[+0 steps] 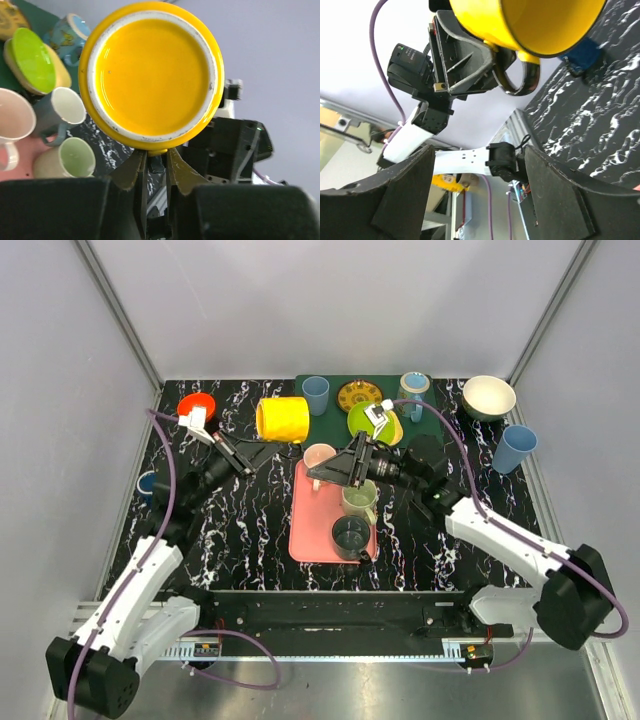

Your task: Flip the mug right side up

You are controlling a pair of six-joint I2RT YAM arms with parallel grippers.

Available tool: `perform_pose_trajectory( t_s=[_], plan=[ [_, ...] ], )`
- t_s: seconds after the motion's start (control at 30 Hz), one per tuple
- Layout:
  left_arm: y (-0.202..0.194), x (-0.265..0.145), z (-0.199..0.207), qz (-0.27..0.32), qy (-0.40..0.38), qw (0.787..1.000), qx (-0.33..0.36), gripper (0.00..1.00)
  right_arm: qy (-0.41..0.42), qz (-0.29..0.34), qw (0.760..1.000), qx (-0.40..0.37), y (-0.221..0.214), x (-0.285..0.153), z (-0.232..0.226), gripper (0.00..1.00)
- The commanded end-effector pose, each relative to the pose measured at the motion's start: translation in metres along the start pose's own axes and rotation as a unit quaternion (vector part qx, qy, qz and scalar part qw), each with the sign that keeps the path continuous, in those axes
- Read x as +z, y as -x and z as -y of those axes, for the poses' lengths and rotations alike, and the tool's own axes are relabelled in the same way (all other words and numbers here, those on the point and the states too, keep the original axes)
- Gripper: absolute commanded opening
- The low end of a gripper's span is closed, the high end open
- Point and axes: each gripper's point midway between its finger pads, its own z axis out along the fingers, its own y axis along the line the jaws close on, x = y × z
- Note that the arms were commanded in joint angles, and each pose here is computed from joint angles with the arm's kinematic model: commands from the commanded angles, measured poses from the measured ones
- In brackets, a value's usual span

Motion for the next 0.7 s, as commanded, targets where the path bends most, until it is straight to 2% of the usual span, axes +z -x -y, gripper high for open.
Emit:
perform_pose_trajectory(
  t_s=[0.0, 0.33, 0.53, 0.67],
  plan=[
    [0.008, -0.015, 0.065, 0.016, -0.123, 0.992, 0.028, 0.00, 0.102, -0.017, 0.995, 0.010, 0.005, 0.006, -0.038, 0.76],
    [-0.011, -0.026, 0.077, -0.014, -0.154, 0.988, 0.019, 0.00, 0.131, -0.048, 0.990, -0.009, 0.019, 0.030, -0.050, 0.71],
    [-0.017, -0.026, 0.077, -0.024, -0.156, 0.987, 0.015, 0.00, 0.129, -0.054, 0.990, -0.001, 0.023, 0.041, -0.044, 0.63],
    [-0.022, -0.025, 0.080, -0.033, -0.161, 0.986, 0.015, 0.00, 0.132, -0.061, 0.989, 0.004, 0.024, 0.046, -0.041, 0.51]
  ],
)
